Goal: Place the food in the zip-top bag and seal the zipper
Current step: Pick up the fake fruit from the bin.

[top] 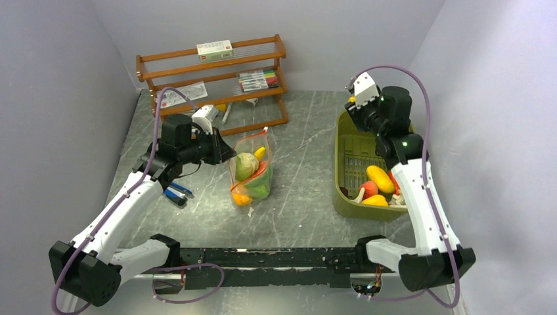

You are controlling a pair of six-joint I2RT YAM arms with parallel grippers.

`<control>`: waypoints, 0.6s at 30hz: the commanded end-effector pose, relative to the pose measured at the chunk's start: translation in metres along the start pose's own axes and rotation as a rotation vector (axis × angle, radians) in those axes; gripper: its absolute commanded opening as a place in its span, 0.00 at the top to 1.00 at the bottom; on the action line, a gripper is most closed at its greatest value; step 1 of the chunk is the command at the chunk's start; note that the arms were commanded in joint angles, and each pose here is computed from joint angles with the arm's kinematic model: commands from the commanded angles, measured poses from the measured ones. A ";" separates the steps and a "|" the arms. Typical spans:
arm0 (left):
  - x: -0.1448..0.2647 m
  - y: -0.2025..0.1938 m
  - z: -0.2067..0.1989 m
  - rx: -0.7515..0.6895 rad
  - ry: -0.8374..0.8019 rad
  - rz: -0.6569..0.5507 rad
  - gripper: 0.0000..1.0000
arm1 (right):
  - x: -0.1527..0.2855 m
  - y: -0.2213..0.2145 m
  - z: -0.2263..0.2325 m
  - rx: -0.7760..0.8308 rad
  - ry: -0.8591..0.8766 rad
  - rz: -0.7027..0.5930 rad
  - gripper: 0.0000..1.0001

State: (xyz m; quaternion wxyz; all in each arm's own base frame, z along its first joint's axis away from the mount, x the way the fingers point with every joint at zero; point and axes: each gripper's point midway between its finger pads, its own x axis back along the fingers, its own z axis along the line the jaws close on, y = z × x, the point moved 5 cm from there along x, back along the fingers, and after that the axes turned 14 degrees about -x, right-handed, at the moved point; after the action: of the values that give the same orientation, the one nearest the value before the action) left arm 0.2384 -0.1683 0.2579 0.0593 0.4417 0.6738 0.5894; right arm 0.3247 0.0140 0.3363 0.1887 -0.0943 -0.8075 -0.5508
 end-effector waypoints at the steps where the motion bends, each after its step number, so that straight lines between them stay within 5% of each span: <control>1: 0.002 0.013 -0.004 0.006 -0.014 -0.029 0.93 | 0.026 0.039 0.038 -0.066 0.215 -0.190 0.56; 12: -0.002 0.012 -0.007 0.053 -0.039 -0.020 0.93 | 0.059 0.075 0.146 -0.116 0.676 -0.391 0.56; 18: -0.005 0.008 -0.005 0.068 -0.030 -0.007 0.93 | 0.064 0.070 0.193 -0.054 0.852 -0.400 0.55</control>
State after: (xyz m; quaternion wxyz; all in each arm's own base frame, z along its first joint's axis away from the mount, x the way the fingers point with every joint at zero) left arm 0.2399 -0.1724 0.2540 0.0413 0.4530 0.6875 0.5661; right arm 0.2629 0.1878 0.3578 0.3640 0.2332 -0.6762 -0.5966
